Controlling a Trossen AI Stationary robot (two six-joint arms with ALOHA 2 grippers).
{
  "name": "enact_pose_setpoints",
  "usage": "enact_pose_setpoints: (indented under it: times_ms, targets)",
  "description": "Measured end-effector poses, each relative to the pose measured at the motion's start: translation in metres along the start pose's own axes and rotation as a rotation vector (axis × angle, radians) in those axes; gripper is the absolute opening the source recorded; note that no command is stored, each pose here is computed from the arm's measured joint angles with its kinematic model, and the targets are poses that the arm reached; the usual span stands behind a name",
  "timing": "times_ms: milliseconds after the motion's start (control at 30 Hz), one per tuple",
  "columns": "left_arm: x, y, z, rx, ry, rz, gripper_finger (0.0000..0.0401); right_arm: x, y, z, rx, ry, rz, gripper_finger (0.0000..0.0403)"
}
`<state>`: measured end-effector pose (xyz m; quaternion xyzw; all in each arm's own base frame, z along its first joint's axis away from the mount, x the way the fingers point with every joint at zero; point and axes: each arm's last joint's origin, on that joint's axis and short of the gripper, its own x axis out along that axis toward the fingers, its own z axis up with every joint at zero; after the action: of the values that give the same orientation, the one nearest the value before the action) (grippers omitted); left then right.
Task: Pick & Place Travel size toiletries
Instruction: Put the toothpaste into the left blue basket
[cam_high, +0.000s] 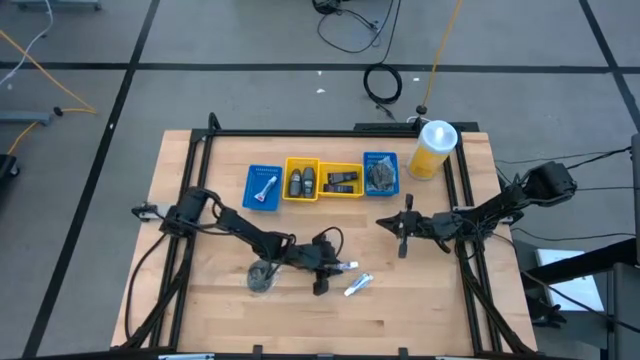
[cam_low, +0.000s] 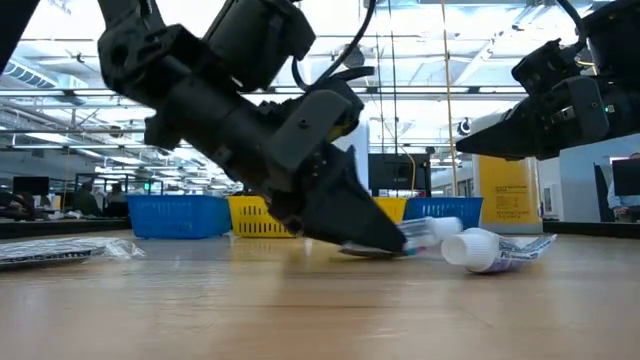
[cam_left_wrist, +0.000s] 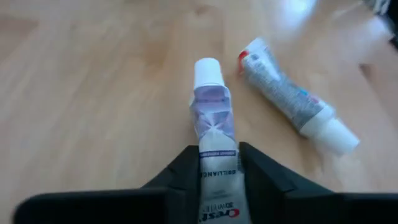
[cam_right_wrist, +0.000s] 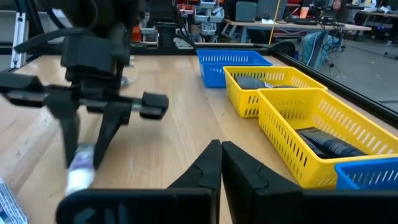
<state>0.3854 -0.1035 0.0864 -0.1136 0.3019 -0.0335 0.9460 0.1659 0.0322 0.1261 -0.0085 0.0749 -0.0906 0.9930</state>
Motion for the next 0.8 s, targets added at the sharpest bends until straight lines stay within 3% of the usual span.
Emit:
enact_pose_setpoints:
  times_ms: [167, 333, 500, 667, 800]
  targets:
    - [-0.027, -0.009, 0.016, 0.018, 0.055, 0.060, 0.0035, 0.000, 0.000, 0.000, -0.001, 0.002, 0.000, 0.0003]
    - [-0.075, -0.021, 0.039, 0.007, 0.090, 0.191, 0.0011, 0.000, 0.000, 0.000, -0.001, 0.002, 0.000, 0.0003]
    - [-0.140, -0.020, 0.053, -0.077, 0.103, 0.446, 0.0032, 0.000, 0.000, 0.000, 0.000, 0.005, -0.002, 0.0003]
    - [-0.191, 0.012, 0.049, -0.318, 0.183, 0.756, 0.0038, 0.000, 0.000, 0.000, 0.001, 0.005, -0.003, 0.0003]
    - [-0.208, 0.046, 0.040, -0.458, 0.269, 0.974, 0.0028, 0.000, 0.000, 0.000, 0.003, 0.001, -0.003, 0.0003]
